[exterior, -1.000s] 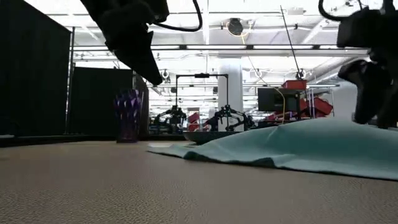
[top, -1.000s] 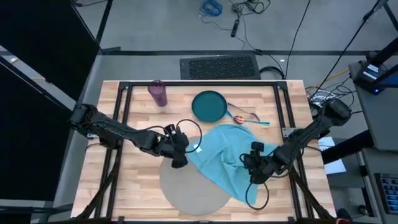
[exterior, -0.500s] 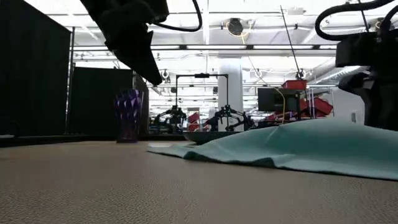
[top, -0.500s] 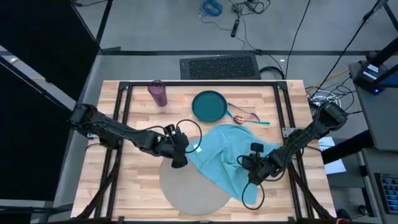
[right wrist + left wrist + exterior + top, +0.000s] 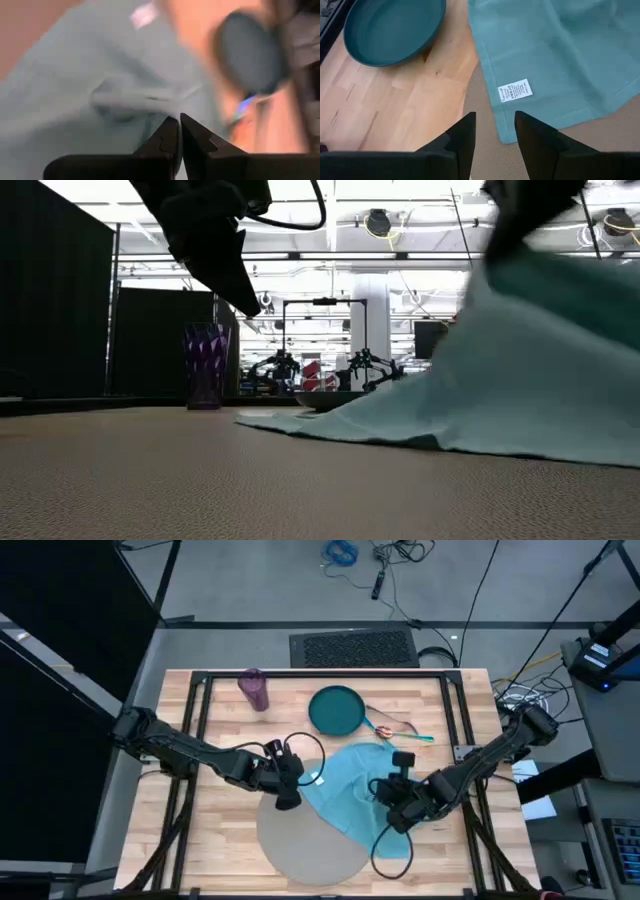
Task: Set table place
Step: Move the blue table napkin to the top right of the table
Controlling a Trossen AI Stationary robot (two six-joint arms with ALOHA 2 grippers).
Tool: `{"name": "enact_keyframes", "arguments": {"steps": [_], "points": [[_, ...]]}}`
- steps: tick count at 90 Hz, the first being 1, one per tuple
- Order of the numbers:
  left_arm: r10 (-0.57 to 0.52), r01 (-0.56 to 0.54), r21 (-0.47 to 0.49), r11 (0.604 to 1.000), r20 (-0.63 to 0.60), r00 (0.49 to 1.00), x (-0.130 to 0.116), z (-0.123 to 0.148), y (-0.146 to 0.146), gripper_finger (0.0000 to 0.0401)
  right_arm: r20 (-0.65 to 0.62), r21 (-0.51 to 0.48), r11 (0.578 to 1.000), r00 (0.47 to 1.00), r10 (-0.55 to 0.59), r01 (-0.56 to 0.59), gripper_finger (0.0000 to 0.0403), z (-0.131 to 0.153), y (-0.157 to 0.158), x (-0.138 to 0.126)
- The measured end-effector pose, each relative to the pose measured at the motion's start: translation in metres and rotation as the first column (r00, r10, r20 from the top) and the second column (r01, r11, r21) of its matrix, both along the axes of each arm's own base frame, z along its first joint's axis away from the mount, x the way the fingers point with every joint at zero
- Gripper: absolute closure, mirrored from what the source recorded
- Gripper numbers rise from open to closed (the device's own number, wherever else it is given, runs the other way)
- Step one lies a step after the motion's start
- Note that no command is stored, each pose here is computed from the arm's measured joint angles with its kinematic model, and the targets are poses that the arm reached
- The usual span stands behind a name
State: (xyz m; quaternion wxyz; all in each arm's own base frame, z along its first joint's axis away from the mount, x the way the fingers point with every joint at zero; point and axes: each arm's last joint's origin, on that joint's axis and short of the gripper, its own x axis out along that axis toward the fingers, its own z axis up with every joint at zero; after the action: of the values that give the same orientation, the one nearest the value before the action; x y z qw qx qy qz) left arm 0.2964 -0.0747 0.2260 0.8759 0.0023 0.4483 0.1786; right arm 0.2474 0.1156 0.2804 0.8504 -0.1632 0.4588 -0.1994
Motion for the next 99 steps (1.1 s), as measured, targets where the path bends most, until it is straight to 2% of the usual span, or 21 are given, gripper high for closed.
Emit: {"name": "enact_keyframes", "arguments": {"steps": [14,28,40,54,65,74,92,99], "points": [[-0.034,0.034,0.031,0.999,-0.009,0.999,-0.002,0.000,-0.005,0.0278,-0.064,-0.080,0.993,0.993,-0.097,0.091,0.0403,0.021,-0.047,0.012],[-0.035,0.038,0.074,0.997,-0.042,0.998,-0.007,-0.001,-0.009,0.0278,-0.148,-0.034,0.985,0.974,-0.172,0.169,0.0403,0.032,-0.106,0.008],[-0.047,0.053,0.081,0.995,-0.067,0.997,-0.011,-0.003,-0.014,0.0278,-0.132,-0.018,0.967,0.958,-0.255,0.255,0.0403,0.052,-0.152,-0.015],[-0.033,0.039,0.091,0.995,-0.069,0.997,-0.013,-0.004,-0.015,0.0278,-0.048,-0.021,0.928,0.926,-0.373,0.373,0.0403,0.078,-0.192,-0.056],[-0.023,0.030,0.107,0.994,-0.070,0.997,-0.013,-0.004,-0.013,0.0278,0.006,0.023,0.897,0.897,-0.442,0.442,0.0403,0.090,-0.210,-0.086],[-0.011,0.019,0.110,0.994,-0.068,0.998,-0.012,-0.004,-0.010,0.0278,0.017,0.038,0.896,0.896,-0.444,0.443,0.0403,0.094,-0.214,-0.097],[-0.007,0.012,0.114,0.993,-0.050,0.999,-0.008,-0.003,-0.004,0.0278,0.014,0.026,0.890,0.890,-0.456,0.455,0.0403,0.094,-0.226,-0.098],[-0.009,0.014,0.113,0.993,-0.046,0.999,-0.008,-0.003,-0.005,0.0278,0.024,0.115,0.911,0.915,-0.402,0.397,0.0403,0.090,-0.230,-0.089]]}}
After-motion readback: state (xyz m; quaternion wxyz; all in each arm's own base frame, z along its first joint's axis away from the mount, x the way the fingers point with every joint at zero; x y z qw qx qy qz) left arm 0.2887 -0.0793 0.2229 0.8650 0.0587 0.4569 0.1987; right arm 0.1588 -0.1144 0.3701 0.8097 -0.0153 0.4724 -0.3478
